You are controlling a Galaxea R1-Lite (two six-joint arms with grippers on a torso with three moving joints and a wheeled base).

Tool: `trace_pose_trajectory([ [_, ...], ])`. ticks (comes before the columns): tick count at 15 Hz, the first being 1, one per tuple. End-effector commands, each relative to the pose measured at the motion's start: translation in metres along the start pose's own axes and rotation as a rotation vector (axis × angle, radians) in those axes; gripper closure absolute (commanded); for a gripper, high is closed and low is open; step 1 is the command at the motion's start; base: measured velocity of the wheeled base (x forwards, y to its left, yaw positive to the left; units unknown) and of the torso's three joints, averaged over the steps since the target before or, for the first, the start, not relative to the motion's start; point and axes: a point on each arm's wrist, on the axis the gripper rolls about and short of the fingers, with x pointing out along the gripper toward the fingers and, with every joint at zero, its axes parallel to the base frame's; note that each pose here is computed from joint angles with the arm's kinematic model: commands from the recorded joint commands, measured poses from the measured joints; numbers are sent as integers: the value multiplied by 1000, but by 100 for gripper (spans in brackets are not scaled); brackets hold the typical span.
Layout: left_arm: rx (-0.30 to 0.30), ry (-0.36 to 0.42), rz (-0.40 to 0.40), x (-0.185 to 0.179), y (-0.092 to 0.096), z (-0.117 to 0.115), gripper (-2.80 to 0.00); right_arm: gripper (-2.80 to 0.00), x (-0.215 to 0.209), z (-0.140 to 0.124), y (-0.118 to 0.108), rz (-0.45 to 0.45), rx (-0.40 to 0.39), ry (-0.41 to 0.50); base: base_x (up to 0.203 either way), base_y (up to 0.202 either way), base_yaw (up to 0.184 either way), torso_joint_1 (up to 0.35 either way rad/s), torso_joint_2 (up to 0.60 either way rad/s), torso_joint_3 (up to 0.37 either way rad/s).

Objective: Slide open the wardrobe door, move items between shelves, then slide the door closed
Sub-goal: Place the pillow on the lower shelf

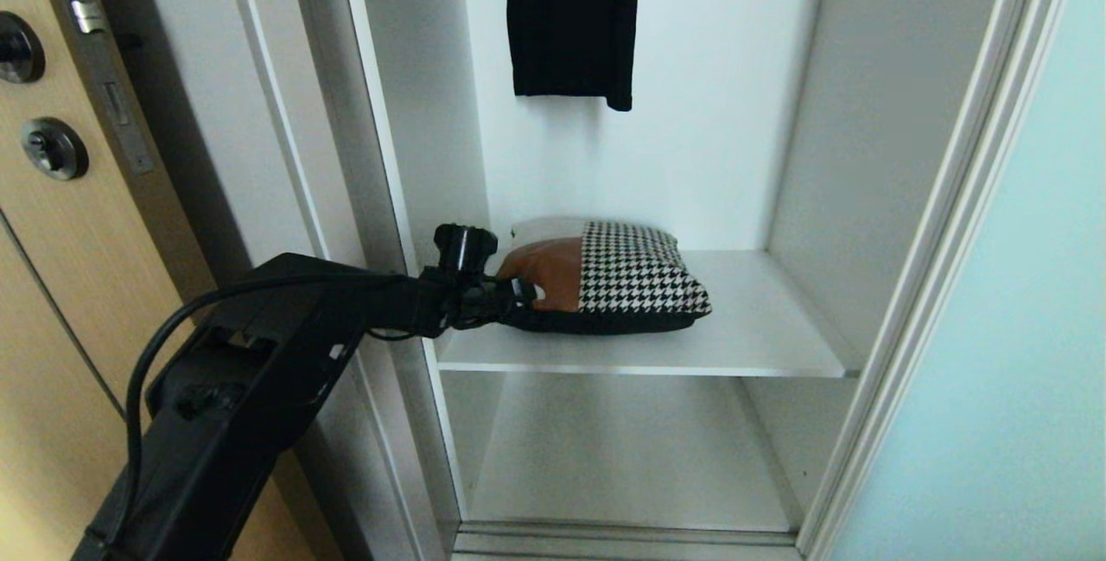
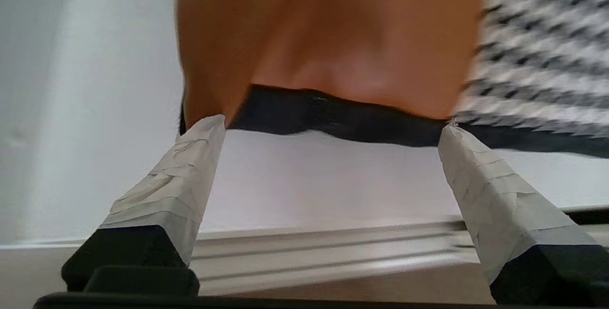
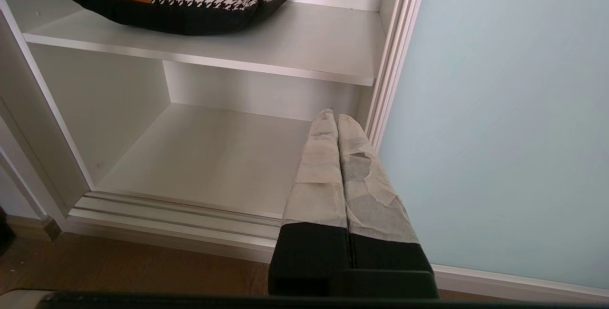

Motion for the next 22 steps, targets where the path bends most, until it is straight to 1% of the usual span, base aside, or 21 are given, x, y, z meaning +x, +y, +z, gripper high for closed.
trace_pose_trajectory([
  [1,18,-5,57,6,7,-8,-280,0,0,0,0,1,-1,-1,0,0,0,0,0,0],
  [5,12,13,96,1,9,-11,-280,0,0,0,0,0,-1,-1,0,0,0,0,0,0],
  [7,7,17,130,-2,11,-14,-280,0,0,0,0,0,-1,0,0,0,0,0,0,0],
  [8,2,21,142,-4,12,-16,-280,0,0,0,0,1,-1,-1,0,0,0,0,0,0],
  [9,-15,19,147,-8,11,-14,-280,0,0,0,0,1,-1,-2,0,0,0,0,0,0],
  [10,-22,13,148,-6,12,-14,-280,0,0,0,0,0,-1,-1,0,0,0,0,0,0],
  [12,-28,-1,157,2,19,-14,-280,0,0,0,0,0,-1,0,0,0,0,0,0,0],
  [14,-33,-50,166,12,25,-10,-280,0,0,0,0,-1,-1,-2,0,0,0,0,0,0],
  [18,-10,-107,138,18,26,-11,-280,0,0,0,0,1,-1,-1,0,0,0,0,0,0],
  [22,-8,-92,89,19,25,-11,-280,0,0,0,0,1,-1,-1,0,0,0,0,0,0],
])
